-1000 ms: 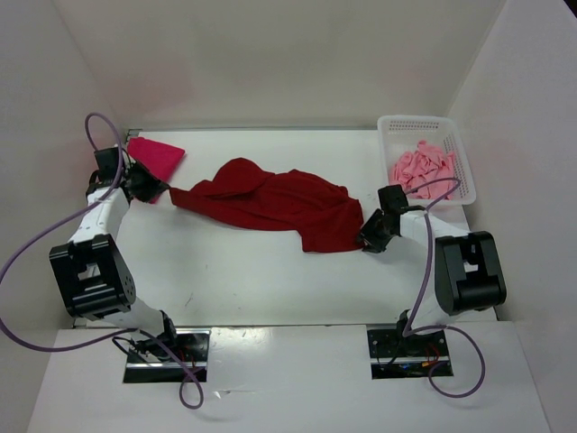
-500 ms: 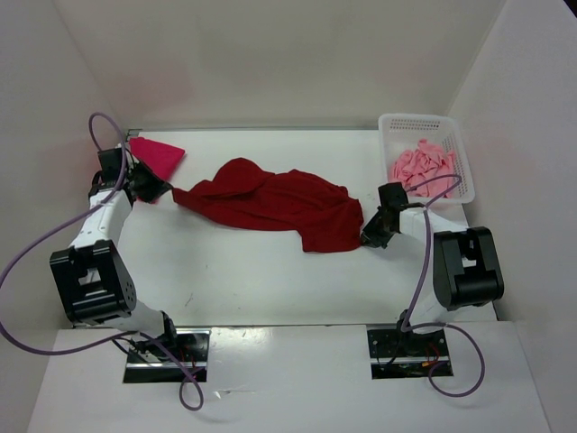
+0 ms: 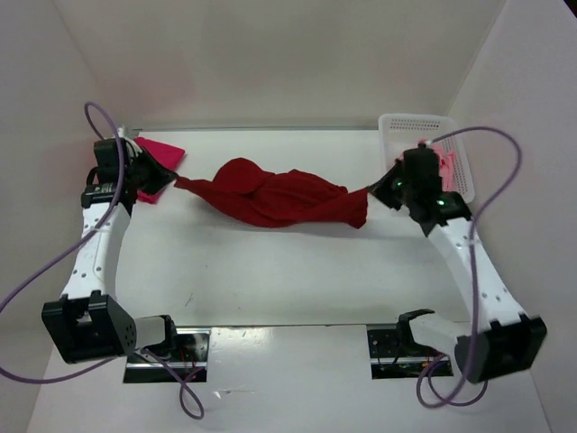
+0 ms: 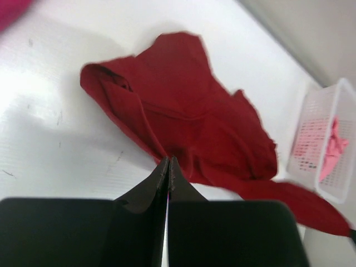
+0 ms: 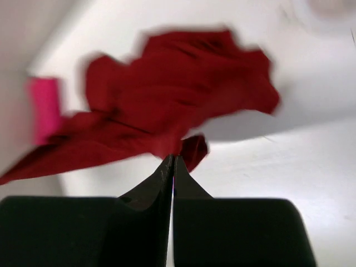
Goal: Fold and stack the t-shirts
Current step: Flatten out the tshirt
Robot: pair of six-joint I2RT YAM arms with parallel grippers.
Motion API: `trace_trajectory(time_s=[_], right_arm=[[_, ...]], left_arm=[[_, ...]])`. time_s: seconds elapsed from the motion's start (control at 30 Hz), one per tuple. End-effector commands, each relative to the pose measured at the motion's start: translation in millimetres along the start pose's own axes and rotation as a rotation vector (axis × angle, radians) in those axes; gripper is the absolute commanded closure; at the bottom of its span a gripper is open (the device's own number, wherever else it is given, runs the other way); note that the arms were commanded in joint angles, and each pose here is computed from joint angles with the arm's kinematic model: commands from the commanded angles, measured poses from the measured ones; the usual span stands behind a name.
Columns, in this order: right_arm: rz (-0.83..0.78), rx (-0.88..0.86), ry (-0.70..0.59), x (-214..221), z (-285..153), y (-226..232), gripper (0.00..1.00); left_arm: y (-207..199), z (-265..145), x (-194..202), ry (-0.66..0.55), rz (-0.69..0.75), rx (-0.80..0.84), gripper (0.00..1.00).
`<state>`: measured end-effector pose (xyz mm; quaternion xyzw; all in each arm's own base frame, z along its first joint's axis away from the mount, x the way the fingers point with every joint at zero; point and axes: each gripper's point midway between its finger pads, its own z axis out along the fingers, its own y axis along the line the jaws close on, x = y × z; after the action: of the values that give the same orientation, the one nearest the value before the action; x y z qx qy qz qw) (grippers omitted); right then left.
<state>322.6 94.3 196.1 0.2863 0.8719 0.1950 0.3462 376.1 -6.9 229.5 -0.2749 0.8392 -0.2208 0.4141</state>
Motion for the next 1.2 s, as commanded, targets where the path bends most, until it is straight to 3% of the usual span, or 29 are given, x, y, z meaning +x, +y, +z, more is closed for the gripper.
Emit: trace_trajectory(time_s=[0.0,0.17,0.27,0.37,0.4,0.43,0.47,0.63,0.73,0.8,0.97,1.0,1.03,1.1,1.13,1.17], right_arm=[[-0.014,-0.106,-0.167,-41,-83,32,0.99],[-0.061,-0.228,-0.306,-78,-157,68,0.99],[-0.083,-0.359,-0.504,-127,-243,110,0.99],[-0.082,-0.433,-0.606,-153,-289,134,0.99],[-0.086,-0.507,-0.688,-163,-334,145,0.99],[-0.089,-0.526,-0.693,-168,-341,152,0.99],[-0.081,-0.599,-0.768,-174,-383,159,0.99],[-0.073,-0.733,-0.849,-182,-429,177,0.99],[-0.073,-0.749,-0.796,-190,-396,198,0.99],[-0.086,-0.701,-0.725,-196,-345,210,0.99],[-0.1,-0.601,-0.645,-222,-249,231,0.99],[-0.109,-0.561,-0.582,-224,-202,238,0.99],[-0.104,-0.534,-0.571,-228,-183,239,0.99],[-0.114,-0.536,-0.539,-237,-150,244,0.99],[-0.113,-0.491,-0.492,-239,-103,245,0.99],[-0.113,-0.507,-0.509,-246,-105,252,0.99]], left_arm=[[-40,-51,-31,-0.109,0.071,0.09,1.0],[-76,-101,-47,-0.173,0.107,0.173,1.0],[-116,-144,-78,-0.285,0.156,0.264,1.0],[-162,-199,-112,-0.411,0.19,0.365,1.0],[-173,-218,-121,-0.46,0.196,0.388,1.0],[-180,-232,-125,-0.49,0.194,0.402,1.0],[-186,-243,-128,-0.512,0.194,0.421,1.0],[-210,-283,-150,-0.646,0.203,0.492,1.0],[-213,-269,-164,-0.651,0.191,0.49,1.0],[-201,-239,-170,-0.623,0.164,0.441,1.0],[-149,-144,-189,-0.55,0.096,0.27,1.0],[-140,-128,-191,-0.536,0.094,0.242,1.0],[-125,-97,-191,-0.498,0.076,0.204,1.0],[-114,-72,-189,-0.462,0.072,0.175,1.0],[-107,-51,-189,-0.433,0.066,0.165,1.0],[-105,-43,-190,-0.428,0.065,0.162,1.0]])
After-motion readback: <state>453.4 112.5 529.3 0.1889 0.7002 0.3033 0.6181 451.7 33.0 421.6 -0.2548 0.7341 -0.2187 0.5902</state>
